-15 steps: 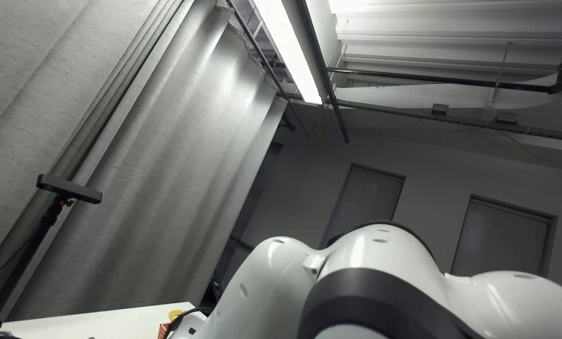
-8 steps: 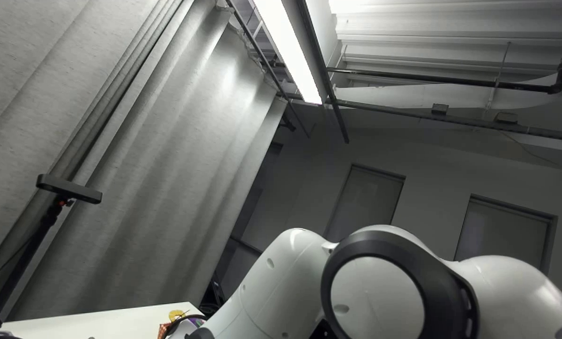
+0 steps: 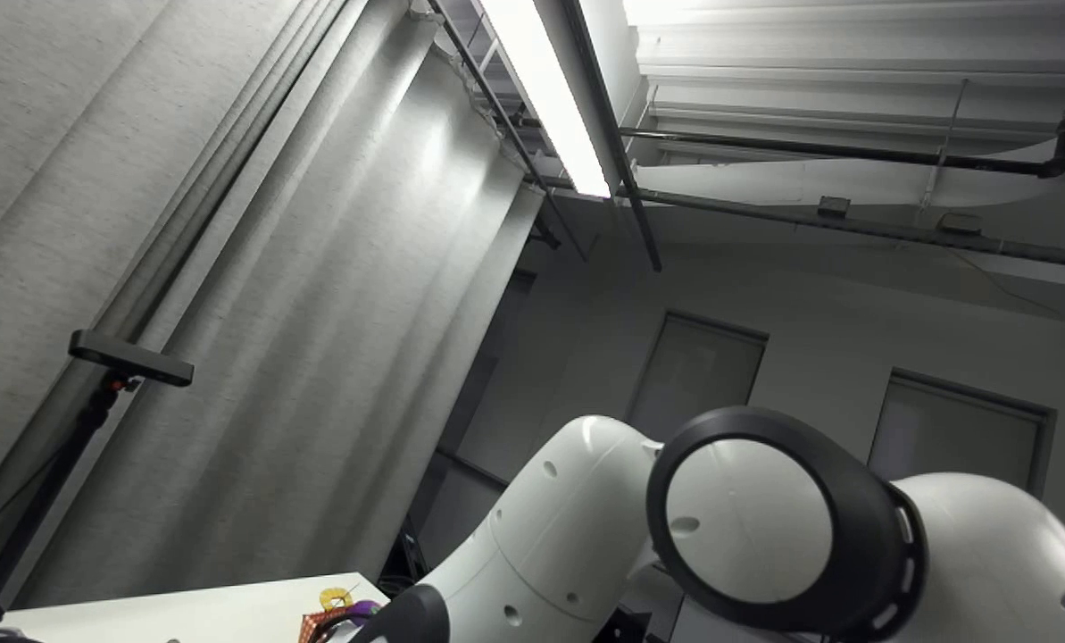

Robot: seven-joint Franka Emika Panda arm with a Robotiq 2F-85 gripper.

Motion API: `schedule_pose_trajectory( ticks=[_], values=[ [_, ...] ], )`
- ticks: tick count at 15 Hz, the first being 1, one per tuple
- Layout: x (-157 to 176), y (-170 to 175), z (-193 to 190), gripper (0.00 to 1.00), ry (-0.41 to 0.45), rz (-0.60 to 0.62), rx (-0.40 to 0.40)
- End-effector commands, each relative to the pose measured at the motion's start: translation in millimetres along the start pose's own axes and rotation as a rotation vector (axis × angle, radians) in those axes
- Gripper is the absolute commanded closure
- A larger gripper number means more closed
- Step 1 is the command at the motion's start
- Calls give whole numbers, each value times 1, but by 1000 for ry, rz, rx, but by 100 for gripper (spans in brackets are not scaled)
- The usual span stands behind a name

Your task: Pour the things in the bowl into the pot

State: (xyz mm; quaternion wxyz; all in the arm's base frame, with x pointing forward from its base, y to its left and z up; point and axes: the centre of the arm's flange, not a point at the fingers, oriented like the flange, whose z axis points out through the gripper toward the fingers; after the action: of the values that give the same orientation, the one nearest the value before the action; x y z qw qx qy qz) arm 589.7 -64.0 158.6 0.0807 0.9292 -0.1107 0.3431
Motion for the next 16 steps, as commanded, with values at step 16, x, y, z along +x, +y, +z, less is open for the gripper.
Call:
schedule_pose_trajectory(
  ticks=[16],
  values=[
    [45, 79, -168, 99, -507, 196, 110]
  ],
)
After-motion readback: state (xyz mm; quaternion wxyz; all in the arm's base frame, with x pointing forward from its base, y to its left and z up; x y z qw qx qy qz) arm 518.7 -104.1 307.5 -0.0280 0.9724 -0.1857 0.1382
